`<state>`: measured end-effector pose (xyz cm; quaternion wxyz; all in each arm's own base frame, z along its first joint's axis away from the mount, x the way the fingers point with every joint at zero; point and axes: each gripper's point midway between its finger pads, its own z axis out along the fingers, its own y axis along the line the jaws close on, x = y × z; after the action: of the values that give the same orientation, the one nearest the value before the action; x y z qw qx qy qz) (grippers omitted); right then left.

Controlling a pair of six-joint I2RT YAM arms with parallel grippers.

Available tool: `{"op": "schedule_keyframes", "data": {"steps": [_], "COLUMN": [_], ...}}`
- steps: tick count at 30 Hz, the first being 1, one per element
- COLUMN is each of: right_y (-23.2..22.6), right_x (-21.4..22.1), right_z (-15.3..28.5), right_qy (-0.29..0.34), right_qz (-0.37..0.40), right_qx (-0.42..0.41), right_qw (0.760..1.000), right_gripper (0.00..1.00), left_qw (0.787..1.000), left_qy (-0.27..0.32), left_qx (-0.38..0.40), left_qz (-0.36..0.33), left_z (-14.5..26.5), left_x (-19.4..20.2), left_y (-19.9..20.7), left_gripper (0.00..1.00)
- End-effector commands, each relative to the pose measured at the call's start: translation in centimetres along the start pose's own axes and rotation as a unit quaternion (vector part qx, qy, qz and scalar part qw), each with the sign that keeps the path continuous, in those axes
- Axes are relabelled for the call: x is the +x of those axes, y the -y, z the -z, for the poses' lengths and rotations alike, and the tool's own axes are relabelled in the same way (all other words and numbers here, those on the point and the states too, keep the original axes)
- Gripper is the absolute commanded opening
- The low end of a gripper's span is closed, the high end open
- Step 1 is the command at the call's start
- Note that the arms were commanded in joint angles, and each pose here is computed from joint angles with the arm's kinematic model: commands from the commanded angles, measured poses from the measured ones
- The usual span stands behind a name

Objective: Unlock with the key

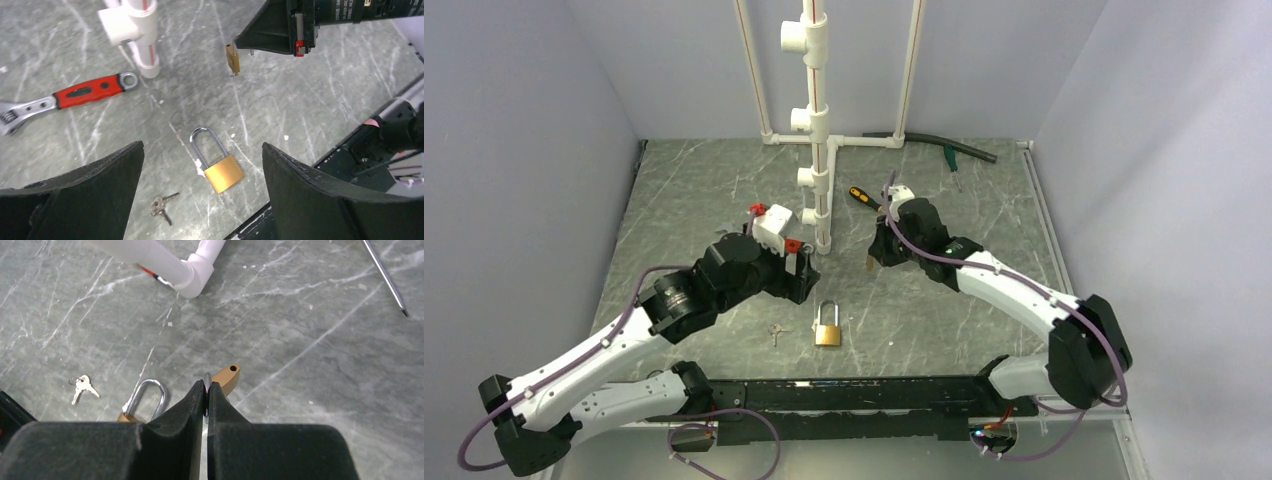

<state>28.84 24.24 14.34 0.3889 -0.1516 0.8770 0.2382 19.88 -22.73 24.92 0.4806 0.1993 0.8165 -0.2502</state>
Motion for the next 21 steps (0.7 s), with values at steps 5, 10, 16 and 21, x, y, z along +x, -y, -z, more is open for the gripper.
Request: {"op": "schedule_keyframes", "data": {"steps": [5,10,16,21], "right_y": [-1.7,-1.2,2.9,4.2], "right_x": [-5.2,-3.9,-1.5,1.1], "right_z": [-4.0,-6.2,-6.8,-7.0], "right_qy": [0.067,0.032,0.004,-0.028], "right_qz": [-0.047,-0.104,-0.152,-0.162], "right_qx": [-0.083,-0.146,-0.103,-0.069], "right_qw": [0.993,0.983,0.983,0.984], "right_gripper": [0.00,0.00,0.00,0.00], "left_qw": [0.990,0.981,0.980,0.981], "left_qy": [-0.034,-0.030,-0.026,-0.030], "left_qx": [-0.137,-0.188,-0.194,-0.190], "left_qz": [-0.004,-0.023,-0.019,-0.020], "left_z": [3.9,5.1,5.7,5.6], "left_x": [-0.1,0.5,0.7,0.7], "left_y": [-4.8,-7.1,-7.5,-7.3], "left_gripper": [0.91,0.92,0.91,0.90]}}
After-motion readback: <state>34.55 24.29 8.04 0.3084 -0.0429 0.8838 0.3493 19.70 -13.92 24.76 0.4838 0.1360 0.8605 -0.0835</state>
